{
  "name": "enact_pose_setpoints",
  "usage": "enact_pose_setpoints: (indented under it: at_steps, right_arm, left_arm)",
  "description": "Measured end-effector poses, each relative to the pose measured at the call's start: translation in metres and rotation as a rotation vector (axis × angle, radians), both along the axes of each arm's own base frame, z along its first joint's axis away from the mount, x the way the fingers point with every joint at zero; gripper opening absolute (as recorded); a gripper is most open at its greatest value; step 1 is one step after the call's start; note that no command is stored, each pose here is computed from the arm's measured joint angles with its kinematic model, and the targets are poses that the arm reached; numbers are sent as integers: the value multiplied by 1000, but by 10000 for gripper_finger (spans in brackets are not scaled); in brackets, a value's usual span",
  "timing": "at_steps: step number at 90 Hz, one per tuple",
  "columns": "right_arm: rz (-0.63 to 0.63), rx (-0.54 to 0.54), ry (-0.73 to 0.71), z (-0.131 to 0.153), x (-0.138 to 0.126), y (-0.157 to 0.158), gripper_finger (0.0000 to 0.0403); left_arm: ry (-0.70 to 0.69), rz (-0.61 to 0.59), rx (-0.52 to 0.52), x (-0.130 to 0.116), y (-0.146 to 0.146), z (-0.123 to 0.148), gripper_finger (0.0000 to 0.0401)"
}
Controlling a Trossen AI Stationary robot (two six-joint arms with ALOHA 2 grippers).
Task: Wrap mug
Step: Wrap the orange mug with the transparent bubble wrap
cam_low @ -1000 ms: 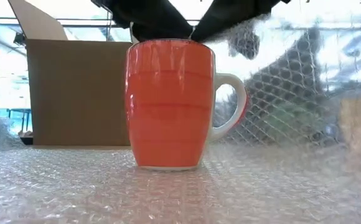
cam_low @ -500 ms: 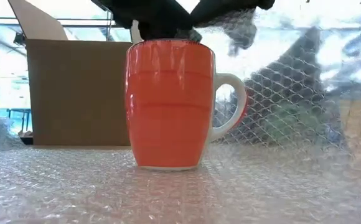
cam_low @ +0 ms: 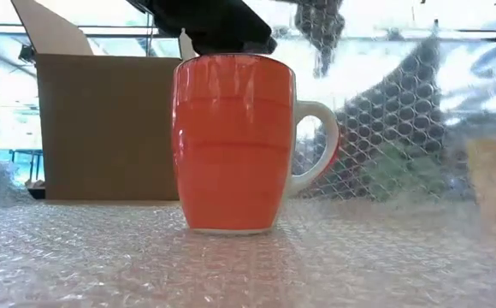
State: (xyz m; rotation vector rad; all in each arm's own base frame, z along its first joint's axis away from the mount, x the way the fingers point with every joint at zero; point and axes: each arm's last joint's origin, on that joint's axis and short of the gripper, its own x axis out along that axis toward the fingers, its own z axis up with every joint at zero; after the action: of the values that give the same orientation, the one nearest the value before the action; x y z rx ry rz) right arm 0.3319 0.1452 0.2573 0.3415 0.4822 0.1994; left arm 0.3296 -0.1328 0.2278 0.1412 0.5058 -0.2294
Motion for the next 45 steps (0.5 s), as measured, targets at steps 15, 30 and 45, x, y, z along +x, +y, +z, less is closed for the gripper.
enact_pose_setpoints:
  at_steps: [15, 30, 45]
  right_arm:
    - [41, 11, -9, 1, -4, 9, 77]
    - [75, 33, -32, 4, -9, 22, 77]
    - [147, 116, 18, 9, -24, 39, 76]
  left_arm:
    - [-2, -38, 12, -2, -5, 0, 8]
    - [-3, -54, 14, -4, -10, 0, 1]
    - [-17, -88, 10, -9, -22, 1, 0]
